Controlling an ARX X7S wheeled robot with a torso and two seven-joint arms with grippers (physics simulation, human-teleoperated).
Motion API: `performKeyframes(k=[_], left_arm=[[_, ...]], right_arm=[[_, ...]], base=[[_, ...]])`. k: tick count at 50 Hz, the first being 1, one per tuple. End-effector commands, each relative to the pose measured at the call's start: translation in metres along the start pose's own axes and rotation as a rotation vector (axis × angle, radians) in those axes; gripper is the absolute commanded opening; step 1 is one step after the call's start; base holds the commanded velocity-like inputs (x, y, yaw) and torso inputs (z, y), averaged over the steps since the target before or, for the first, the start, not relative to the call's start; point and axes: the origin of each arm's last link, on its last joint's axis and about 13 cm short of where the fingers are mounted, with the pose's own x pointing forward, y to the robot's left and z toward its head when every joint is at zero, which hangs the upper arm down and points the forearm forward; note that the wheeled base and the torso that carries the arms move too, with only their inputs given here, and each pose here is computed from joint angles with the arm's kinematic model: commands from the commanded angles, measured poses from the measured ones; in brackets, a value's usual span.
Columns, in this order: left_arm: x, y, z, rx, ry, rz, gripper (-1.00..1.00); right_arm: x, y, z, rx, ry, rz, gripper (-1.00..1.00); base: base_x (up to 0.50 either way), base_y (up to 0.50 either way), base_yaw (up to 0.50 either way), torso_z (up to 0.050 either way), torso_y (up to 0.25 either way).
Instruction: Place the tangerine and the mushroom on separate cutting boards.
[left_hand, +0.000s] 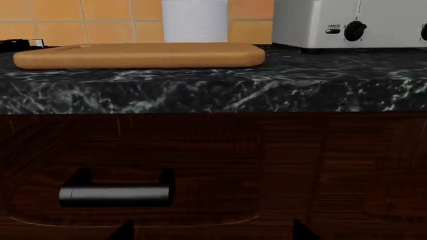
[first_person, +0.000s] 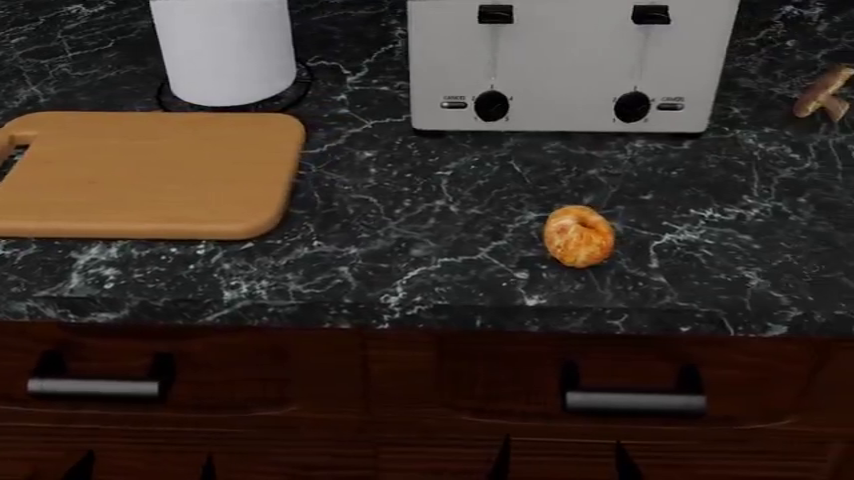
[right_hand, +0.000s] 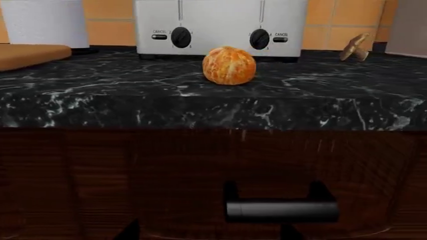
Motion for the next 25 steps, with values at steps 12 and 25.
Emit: performKeyframes(k=[12, 25], left_arm=[[0.0, -0.0001, -0.0001, -0.013, 0.004, -0.006, 1.0], [-0.0001, -0.0001, -0.0001, -0.018, 0.008, -0.008, 1.0]], right_arm=[[-0.0013, 0.0003, 0.0016, -0.015, -0.001, 0.001, 1.0], [0.0002, 0.0001, -0.0016, -0.024, 0.003, 0.009, 1.0]], base=[[0.0, -0.5, 0.0, 0.0, 0.0], [0.0, -0.24, 0.0, 0.0, 0.0]])
